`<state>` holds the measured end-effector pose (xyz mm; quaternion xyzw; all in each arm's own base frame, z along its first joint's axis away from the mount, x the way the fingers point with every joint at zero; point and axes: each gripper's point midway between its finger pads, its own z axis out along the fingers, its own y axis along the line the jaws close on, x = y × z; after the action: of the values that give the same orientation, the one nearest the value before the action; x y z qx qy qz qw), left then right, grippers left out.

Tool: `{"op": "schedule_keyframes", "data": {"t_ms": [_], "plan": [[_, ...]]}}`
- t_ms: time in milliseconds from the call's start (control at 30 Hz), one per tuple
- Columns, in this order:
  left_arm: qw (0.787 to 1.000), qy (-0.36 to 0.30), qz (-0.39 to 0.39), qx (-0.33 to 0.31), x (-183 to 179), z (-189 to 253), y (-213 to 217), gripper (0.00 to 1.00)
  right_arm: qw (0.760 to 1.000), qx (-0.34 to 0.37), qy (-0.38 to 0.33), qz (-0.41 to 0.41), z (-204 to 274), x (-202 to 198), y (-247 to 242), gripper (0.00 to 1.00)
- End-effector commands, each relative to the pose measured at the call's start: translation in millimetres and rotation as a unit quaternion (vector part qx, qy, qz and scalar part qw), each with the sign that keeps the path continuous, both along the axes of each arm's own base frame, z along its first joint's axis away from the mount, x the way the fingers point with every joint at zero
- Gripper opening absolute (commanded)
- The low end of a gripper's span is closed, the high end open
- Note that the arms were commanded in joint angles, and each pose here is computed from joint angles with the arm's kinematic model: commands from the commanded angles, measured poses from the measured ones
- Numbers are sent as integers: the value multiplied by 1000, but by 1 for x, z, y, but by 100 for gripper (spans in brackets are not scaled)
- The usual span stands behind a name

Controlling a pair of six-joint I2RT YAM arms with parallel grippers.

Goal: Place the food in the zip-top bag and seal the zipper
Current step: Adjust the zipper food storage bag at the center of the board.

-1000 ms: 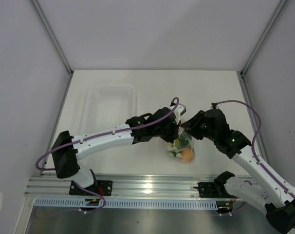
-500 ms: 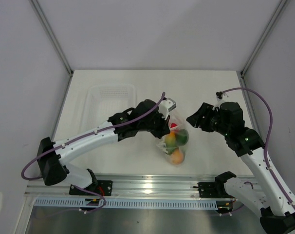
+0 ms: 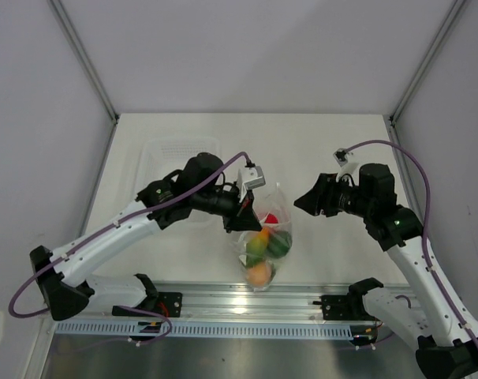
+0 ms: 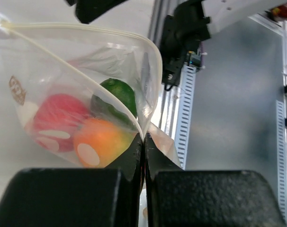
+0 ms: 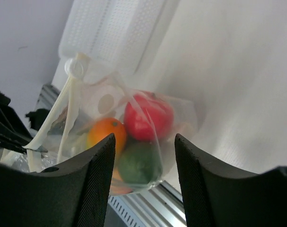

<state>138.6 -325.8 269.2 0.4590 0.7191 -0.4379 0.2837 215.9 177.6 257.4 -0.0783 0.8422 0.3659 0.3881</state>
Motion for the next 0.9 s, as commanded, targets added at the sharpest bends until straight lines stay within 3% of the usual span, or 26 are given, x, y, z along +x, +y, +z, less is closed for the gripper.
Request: {"op": "schedule_keyframes", "data": {"t_ms": [0, 300, 433, 467, 500, 633, 867], "plan": [[994, -41, -84, -61, -36, 44, 16, 0, 990, 55, -65, 112, 35, -20, 20, 55], [981, -32, -160, -105, -82, 75, 42, 1, 966, 111, -104, 209, 61, -48, 33, 55], [974, -32, -182, -129, -98, 86, 50, 1, 940, 159, -125, 276, 78, -76, 39, 59], [973, -32, -185, -134, -100, 89, 52, 1, 922, 174, -145, 312, 88, -87, 41, 59], [971, -29, -192, -138, -104, 90, 53, 1, 918, 188, -126, 327, 87, -95, 44, 60], [966, -30, -207, -153, -113, 99, 59, 1, 899, 185, -125, 377, 88, -112, 58, 61], [960, -28, -225, -165, -124, 105, 65, 1, 889, 175, -158, 392, 90, -108, 76, 63]]}}
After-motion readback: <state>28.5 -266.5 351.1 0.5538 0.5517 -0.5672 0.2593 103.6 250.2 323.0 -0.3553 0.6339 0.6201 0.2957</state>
